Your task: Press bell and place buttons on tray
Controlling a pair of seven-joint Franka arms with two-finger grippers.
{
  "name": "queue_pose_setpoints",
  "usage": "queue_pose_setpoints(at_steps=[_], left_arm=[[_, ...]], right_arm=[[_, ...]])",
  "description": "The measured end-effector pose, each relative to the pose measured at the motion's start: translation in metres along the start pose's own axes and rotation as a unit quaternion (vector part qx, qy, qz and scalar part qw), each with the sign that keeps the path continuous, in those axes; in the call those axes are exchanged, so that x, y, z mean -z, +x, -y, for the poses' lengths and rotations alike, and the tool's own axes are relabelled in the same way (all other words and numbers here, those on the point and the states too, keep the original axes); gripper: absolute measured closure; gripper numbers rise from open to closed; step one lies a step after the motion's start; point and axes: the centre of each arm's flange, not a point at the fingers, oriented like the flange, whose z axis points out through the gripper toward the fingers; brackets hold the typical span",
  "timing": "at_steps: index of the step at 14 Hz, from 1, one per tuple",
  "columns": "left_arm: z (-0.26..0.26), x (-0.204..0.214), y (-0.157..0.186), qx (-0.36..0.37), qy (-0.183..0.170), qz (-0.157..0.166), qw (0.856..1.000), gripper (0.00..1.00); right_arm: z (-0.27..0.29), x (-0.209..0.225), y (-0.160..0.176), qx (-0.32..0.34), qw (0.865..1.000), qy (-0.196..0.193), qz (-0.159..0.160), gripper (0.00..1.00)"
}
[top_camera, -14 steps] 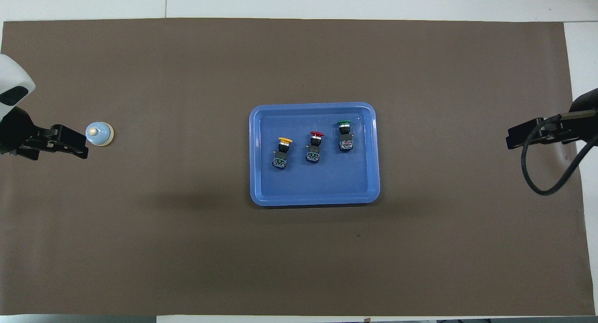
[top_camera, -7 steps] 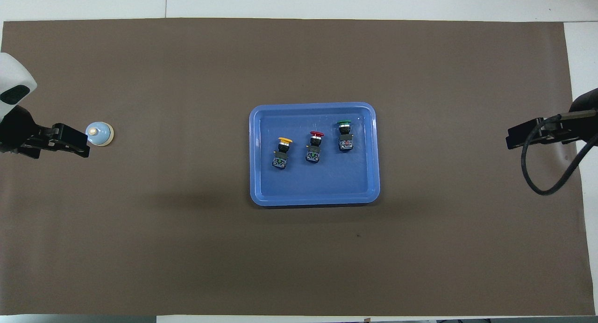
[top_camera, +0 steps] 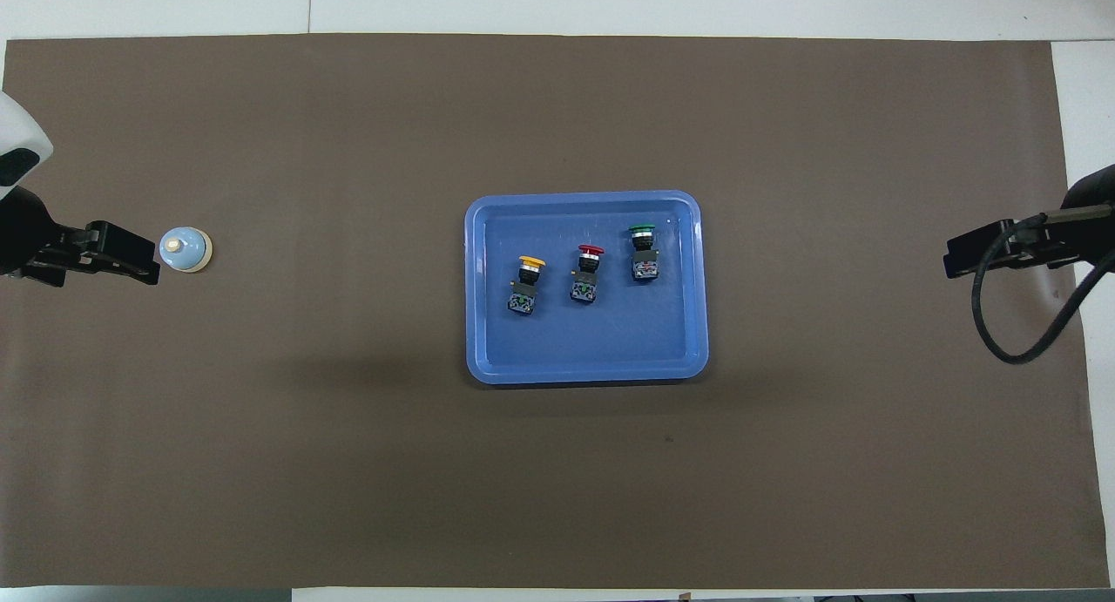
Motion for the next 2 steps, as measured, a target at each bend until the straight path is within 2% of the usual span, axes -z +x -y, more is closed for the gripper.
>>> queue_pose_setpoints(at_steps=[2], left_arm=[[0.0, 0.0001, 0.0, 0.0, 0.0, 0.0, 1.0, 0.0]], right_arm=[[0.0, 0.0, 0.0, 0.0, 1.0, 0.0, 0.0, 0.0]])
